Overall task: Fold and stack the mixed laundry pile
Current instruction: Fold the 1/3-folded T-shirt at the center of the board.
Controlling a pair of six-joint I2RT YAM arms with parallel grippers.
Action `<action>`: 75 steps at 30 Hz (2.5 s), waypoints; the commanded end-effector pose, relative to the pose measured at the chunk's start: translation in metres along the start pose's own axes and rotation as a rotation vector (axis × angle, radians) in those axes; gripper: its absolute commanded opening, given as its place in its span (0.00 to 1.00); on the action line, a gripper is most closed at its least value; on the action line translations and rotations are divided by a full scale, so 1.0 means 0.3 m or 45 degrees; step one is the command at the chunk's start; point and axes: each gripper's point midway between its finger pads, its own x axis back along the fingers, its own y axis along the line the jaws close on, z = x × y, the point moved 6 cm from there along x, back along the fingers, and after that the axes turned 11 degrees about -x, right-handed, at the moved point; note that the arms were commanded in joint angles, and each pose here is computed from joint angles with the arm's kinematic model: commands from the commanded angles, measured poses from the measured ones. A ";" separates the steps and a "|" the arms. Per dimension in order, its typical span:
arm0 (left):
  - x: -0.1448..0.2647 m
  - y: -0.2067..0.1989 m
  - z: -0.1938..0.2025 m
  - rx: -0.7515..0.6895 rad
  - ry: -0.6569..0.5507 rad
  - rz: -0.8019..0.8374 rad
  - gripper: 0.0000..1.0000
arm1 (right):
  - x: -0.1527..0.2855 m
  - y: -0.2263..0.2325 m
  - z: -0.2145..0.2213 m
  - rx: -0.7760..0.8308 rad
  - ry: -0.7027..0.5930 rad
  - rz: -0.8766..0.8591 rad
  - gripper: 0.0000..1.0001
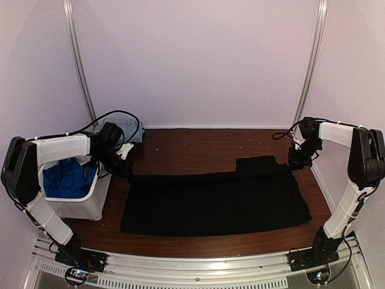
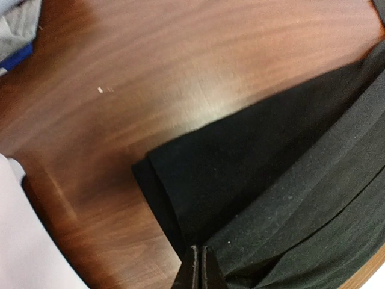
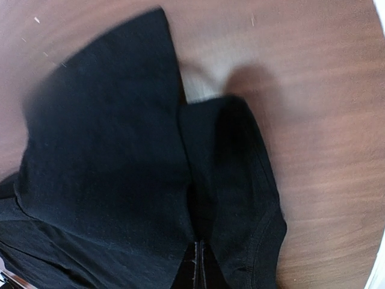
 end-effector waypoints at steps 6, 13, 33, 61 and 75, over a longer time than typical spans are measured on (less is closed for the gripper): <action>-0.121 -0.020 0.117 0.018 0.222 -0.083 0.00 | -0.117 -0.087 0.066 -0.041 0.092 0.134 0.00; -0.163 -0.029 0.127 -0.020 0.285 -0.126 0.00 | -0.159 -0.103 0.087 -0.035 0.142 0.154 0.00; -0.005 -0.008 0.017 -0.020 0.160 -0.261 0.00 | 0.064 -0.085 0.000 -0.047 -0.087 0.191 0.00; 0.057 -0.027 0.014 -0.012 0.068 -0.263 0.00 | 0.099 -0.104 0.001 -0.109 -0.088 0.176 0.00; -0.104 -0.028 0.149 0.025 0.276 -0.213 0.00 | -0.078 -0.191 0.138 -0.177 0.062 0.215 0.00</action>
